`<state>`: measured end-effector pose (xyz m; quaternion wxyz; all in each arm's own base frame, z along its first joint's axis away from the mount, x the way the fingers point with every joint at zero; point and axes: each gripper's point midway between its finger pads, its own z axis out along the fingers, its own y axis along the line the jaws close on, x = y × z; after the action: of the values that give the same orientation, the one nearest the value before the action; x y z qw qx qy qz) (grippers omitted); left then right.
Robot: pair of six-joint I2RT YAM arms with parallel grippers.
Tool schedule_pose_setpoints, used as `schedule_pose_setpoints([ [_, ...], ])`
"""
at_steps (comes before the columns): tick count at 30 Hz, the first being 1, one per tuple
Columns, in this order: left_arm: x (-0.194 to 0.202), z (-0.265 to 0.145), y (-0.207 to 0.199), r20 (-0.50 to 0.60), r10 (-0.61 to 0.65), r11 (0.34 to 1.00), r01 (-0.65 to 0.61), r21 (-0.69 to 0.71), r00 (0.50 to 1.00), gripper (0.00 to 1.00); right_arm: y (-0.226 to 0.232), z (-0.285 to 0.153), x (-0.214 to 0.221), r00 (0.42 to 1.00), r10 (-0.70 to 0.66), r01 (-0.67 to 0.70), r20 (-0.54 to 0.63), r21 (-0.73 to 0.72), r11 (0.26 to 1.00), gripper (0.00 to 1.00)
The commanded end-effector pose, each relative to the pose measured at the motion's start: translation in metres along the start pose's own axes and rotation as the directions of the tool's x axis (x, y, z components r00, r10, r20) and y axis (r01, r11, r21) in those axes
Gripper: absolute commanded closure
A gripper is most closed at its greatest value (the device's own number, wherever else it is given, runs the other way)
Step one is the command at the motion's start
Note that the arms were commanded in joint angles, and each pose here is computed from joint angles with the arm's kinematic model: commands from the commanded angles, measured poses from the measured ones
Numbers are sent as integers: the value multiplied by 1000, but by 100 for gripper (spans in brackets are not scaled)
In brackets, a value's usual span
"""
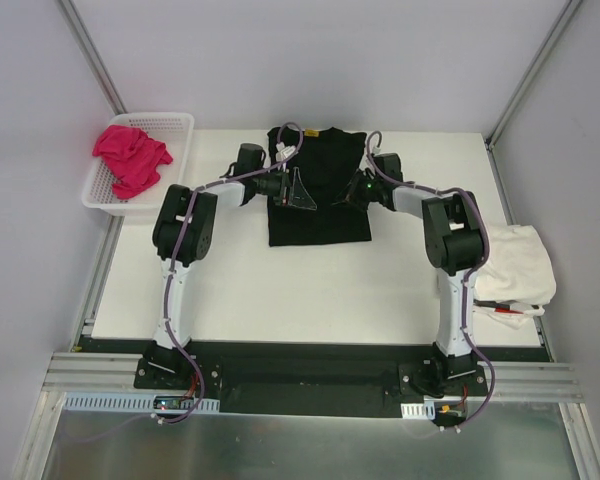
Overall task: Fold and stack the t-shirts
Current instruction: Fold the folded rectangular tshirt in 1/3 of the way
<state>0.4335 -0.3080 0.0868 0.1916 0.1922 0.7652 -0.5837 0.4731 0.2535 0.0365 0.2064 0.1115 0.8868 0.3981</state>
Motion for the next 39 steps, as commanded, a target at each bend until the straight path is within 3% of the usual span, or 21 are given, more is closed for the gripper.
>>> schedule_pose_setpoints([
  [1,-9,-5,3,-2,34,999,-34,28,999,22,13,0,-38,998,13,-9,66,-61,998,94],
  [11,-27,-25,7,45,29,1000,-29,5,999,22,-9,-9,-73,990,67,-63,122,-35,997,86],
  [15,-56,-56,-25,112,94,996,-93,-20,989,23,11,-53,-94,984,10,-1,178,-51,999,83],
  [17,-52,-68,-34,130,103,994,-98,-44,986,22,1,-73,-87,983,7,-6,184,-7,1000,77],
  [22,-4,-89,-52,193,101,983,-67,-171,976,18,-10,-120,-58,975,-48,34,216,69,997,69],
  [24,8,-88,-47,228,113,965,-52,-257,967,16,-29,-118,-34,982,-24,5,186,101,995,65],
  [27,29,-74,-51,211,55,970,-2,-244,976,14,-43,-119,-9,989,4,-21,146,118,993,53],
  [29,41,-69,-47,210,30,963,28,-267,977,5,-47,-120,1,990,9,-26,141,118,993,48],
  [33,74,-74,-23,228,-37,932,116,-343,973,1,-61,-120,20,992,12,-31,123,152,988,45],
  [39,79,-100,5,289,-20,817,182,-546,957,1,-71,-123,27,994,7,-27,111,176,984,44],
])
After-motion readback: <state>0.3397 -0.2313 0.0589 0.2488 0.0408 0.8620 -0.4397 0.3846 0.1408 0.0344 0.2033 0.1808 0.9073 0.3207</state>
